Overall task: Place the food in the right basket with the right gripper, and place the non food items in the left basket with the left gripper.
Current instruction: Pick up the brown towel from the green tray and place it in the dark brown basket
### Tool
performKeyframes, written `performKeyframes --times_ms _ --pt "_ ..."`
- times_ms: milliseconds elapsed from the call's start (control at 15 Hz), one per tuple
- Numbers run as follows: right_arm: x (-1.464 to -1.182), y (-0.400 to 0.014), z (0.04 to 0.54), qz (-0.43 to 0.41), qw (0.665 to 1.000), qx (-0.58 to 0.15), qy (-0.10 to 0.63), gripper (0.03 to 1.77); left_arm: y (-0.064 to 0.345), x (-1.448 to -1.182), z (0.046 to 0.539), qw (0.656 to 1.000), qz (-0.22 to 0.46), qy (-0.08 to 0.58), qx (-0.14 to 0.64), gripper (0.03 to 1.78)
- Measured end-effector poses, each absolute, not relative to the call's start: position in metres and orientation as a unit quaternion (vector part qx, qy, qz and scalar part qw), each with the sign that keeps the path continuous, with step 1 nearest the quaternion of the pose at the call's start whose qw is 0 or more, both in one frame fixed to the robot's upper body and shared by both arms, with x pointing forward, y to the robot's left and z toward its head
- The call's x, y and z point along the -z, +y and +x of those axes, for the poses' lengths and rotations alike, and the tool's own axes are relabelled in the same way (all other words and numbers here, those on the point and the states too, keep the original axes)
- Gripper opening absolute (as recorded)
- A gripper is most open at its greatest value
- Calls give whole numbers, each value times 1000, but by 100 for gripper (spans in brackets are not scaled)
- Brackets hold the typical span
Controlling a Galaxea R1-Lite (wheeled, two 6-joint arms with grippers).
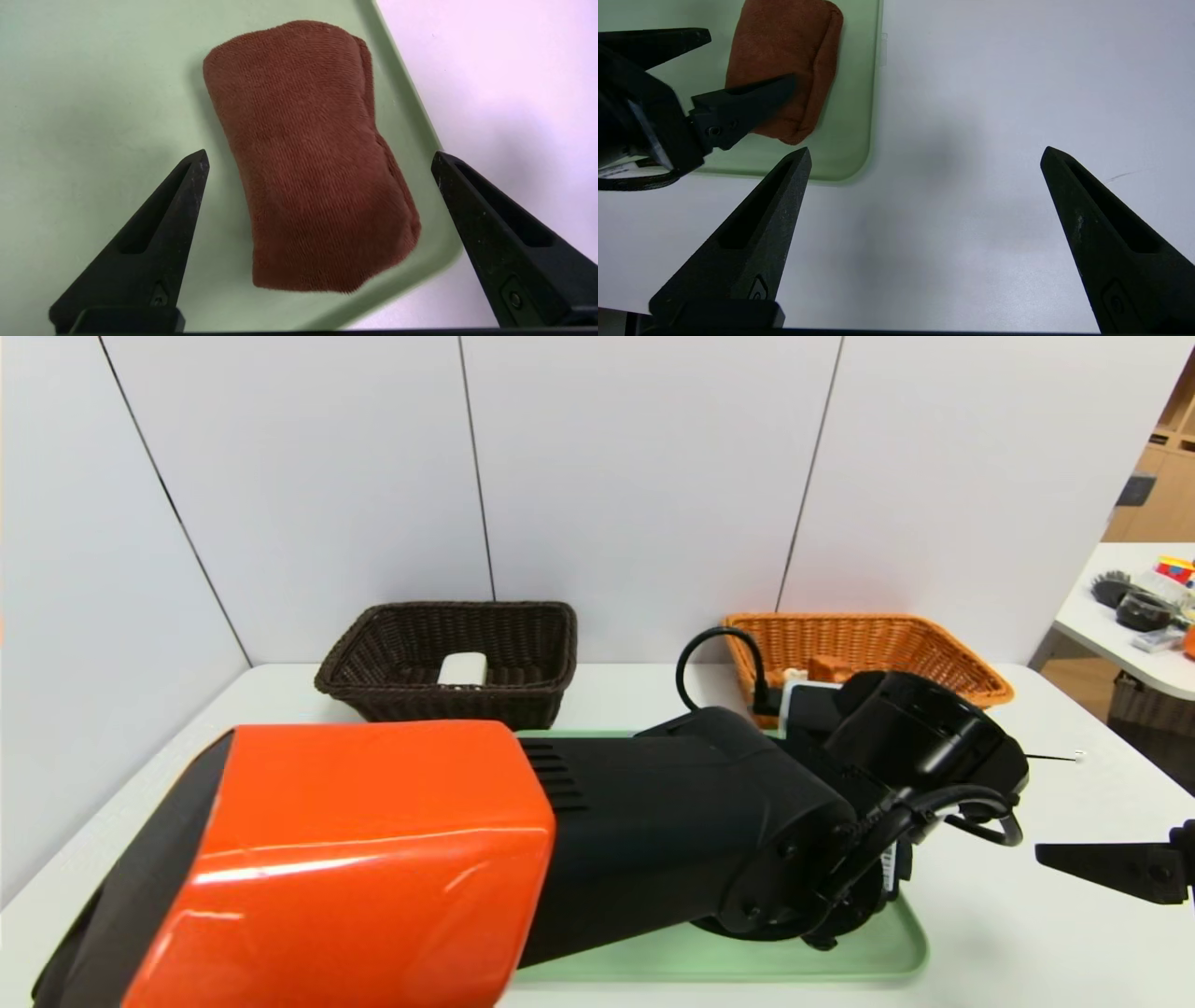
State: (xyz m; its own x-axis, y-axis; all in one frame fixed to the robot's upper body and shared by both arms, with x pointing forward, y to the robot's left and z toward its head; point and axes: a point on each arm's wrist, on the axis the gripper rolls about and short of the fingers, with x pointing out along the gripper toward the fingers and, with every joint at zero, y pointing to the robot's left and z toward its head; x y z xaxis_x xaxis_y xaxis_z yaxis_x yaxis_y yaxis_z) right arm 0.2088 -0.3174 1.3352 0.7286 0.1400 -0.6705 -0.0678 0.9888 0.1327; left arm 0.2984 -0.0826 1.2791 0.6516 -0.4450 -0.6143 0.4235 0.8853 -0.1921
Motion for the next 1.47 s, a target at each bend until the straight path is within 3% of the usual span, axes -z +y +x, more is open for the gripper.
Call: performKeyframes --times_ms 400,1133,1267,1467 --pt "-1330 -318 204 50 927 -56 367 169 -93 -1251 305 915 4 338 220 169" --pt "-1331 -319 198 53 930 -59 359 169 -95 -1242 306 913 19 344 217 166" --pt "-1332 -319 197 53 931 -59 358 169 -96 -1242 306 913 19 343 218 131" --pt "-1333 -319 197 53 931 -59 355 169 -96 -1242 306 913 19 343 218 93"
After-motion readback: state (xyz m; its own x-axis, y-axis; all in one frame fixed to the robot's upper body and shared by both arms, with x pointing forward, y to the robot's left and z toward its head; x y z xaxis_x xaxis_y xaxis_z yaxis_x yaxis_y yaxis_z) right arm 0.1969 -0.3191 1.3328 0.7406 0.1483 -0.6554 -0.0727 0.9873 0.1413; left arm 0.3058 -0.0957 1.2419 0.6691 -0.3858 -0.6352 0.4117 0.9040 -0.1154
